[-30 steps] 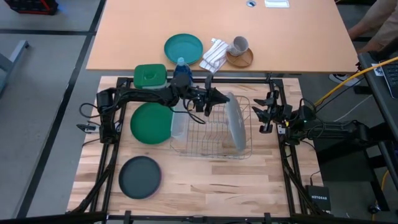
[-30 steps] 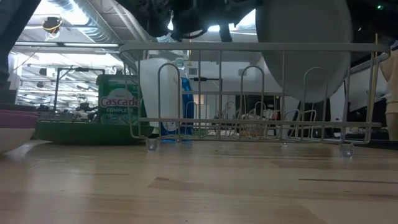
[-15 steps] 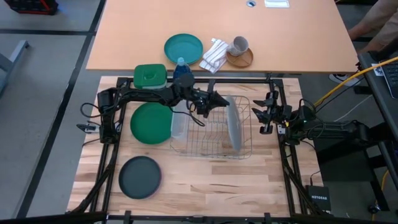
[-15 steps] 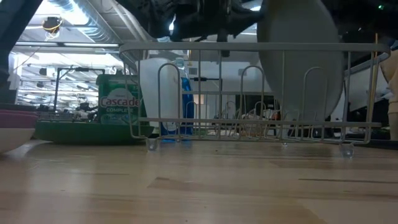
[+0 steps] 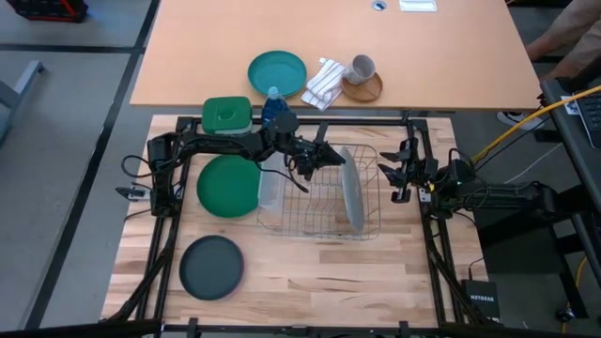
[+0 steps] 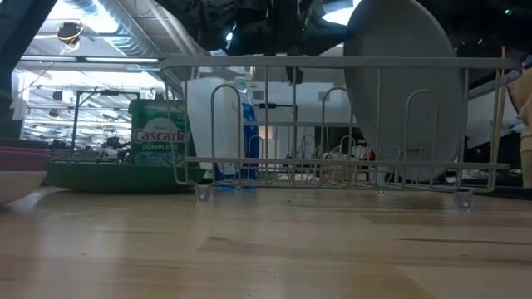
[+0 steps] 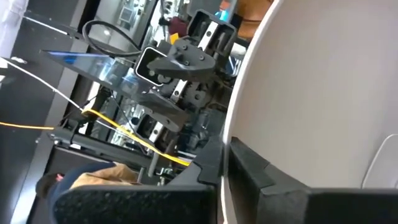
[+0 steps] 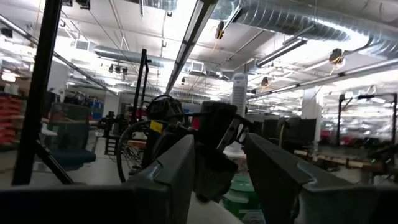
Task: Sort dishes
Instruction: Put the gray plate into the dish rack
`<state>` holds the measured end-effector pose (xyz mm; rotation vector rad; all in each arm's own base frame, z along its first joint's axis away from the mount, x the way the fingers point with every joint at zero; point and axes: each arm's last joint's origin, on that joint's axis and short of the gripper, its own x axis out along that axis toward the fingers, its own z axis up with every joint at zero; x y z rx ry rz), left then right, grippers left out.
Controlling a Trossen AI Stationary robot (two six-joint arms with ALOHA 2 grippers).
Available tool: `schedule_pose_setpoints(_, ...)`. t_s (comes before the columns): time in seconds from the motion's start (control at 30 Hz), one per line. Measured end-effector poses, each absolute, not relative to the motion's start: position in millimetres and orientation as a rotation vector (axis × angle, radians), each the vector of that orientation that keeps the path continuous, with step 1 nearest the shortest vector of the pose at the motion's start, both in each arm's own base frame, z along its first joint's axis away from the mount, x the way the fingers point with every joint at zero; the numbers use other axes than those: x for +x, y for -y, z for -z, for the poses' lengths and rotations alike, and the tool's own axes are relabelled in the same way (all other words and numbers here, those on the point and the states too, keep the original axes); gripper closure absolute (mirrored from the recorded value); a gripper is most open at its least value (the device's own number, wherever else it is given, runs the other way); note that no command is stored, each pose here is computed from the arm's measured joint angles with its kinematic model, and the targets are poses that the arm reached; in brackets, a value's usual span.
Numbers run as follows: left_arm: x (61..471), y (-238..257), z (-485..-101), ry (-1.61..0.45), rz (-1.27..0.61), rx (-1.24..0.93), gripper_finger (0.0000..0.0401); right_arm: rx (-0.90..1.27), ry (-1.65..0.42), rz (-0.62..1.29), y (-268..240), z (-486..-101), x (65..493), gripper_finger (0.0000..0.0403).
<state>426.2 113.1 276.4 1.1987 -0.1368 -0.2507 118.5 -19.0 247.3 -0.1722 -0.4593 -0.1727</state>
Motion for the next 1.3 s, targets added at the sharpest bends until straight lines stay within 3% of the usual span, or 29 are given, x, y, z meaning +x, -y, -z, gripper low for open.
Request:
schedule_pose_setpoints(0.67, 429, -101, -277, 0.132, 0.273, 1.051, 0.0294, -0.111, 0.414, 0.139, 19, -243, 121, 0.0256)
schedule_pose_setpoints(1.3, 434, -79, -283, 0.216, 0.285, 1.058, 0.0287, -0.102, 0.408, 0.101, 18, -242, 121, 0.0256)
